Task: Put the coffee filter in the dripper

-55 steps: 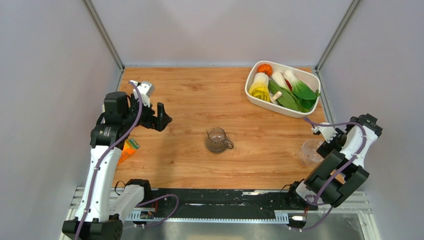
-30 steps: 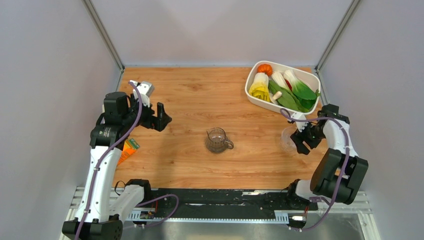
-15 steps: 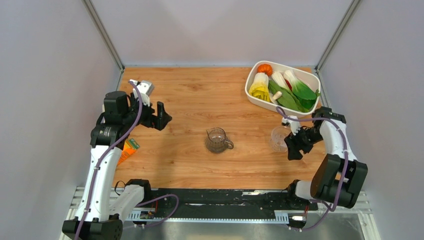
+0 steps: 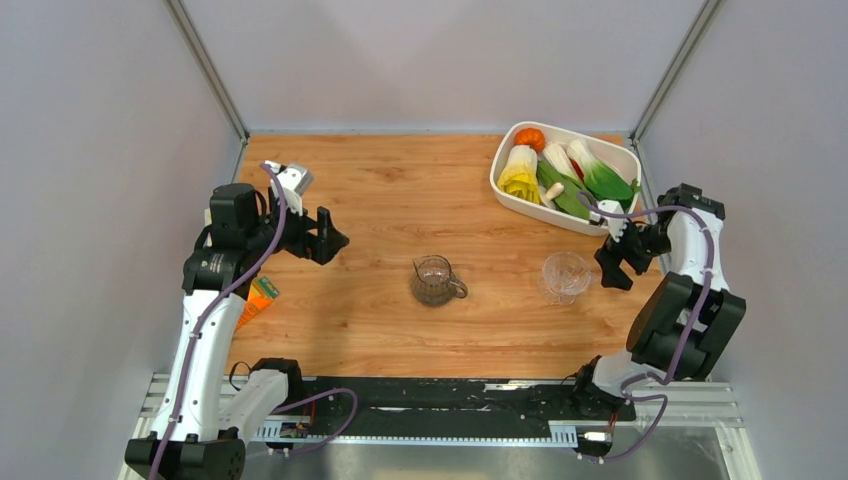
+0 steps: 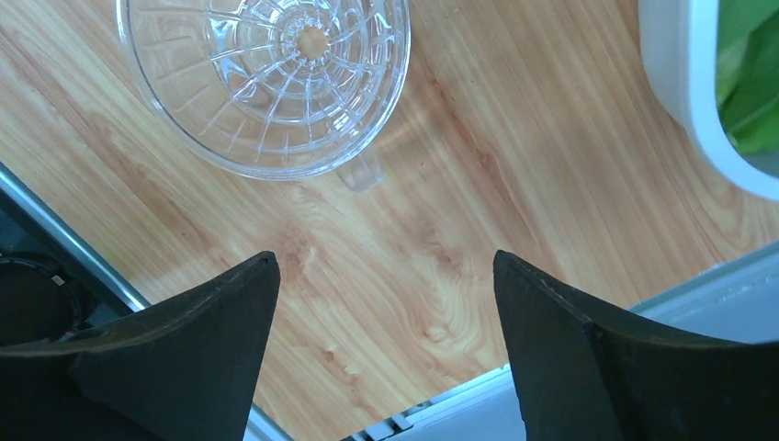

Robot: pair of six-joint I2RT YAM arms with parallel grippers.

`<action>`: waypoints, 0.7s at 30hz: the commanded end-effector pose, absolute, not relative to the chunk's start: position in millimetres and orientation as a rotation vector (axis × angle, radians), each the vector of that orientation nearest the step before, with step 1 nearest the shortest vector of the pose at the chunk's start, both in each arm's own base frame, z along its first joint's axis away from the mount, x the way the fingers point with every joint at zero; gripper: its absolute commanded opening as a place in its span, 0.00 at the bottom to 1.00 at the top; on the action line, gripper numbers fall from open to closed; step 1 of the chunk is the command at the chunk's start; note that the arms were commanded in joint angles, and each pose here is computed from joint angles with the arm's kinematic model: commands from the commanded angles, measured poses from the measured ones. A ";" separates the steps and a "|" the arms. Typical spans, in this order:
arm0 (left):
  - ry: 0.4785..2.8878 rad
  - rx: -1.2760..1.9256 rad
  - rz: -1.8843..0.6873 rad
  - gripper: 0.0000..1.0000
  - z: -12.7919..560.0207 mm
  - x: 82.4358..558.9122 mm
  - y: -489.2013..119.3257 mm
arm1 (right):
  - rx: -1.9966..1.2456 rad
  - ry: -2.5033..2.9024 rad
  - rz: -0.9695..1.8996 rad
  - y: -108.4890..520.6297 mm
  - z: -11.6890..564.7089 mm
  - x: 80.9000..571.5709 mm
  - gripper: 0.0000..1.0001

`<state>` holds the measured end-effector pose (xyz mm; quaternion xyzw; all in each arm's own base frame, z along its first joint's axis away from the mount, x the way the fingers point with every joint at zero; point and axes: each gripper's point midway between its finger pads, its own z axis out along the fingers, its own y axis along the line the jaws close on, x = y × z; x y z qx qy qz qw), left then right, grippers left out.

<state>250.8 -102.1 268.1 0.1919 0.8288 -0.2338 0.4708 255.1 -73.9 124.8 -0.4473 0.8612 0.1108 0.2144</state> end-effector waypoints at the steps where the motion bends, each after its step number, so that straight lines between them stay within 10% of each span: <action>1: 1.965 0.534 -0.593 1.00 279.7 251.2 -107.6 | -1.402 2.203 0.322 -66.5 124.2 278.4 0.90; 14: 1.990 0.558 -0.593 1.00 273.9 251.1 -107.2 | -1.494 2.105 0.470 -36.9 75.5 273.9 0.84; 21: 2.050 0.568 -0.573 1.00 257.4 256.2 -102.9 | -1.482 2.074 0.519 -30.7 67.2 276.4 0.65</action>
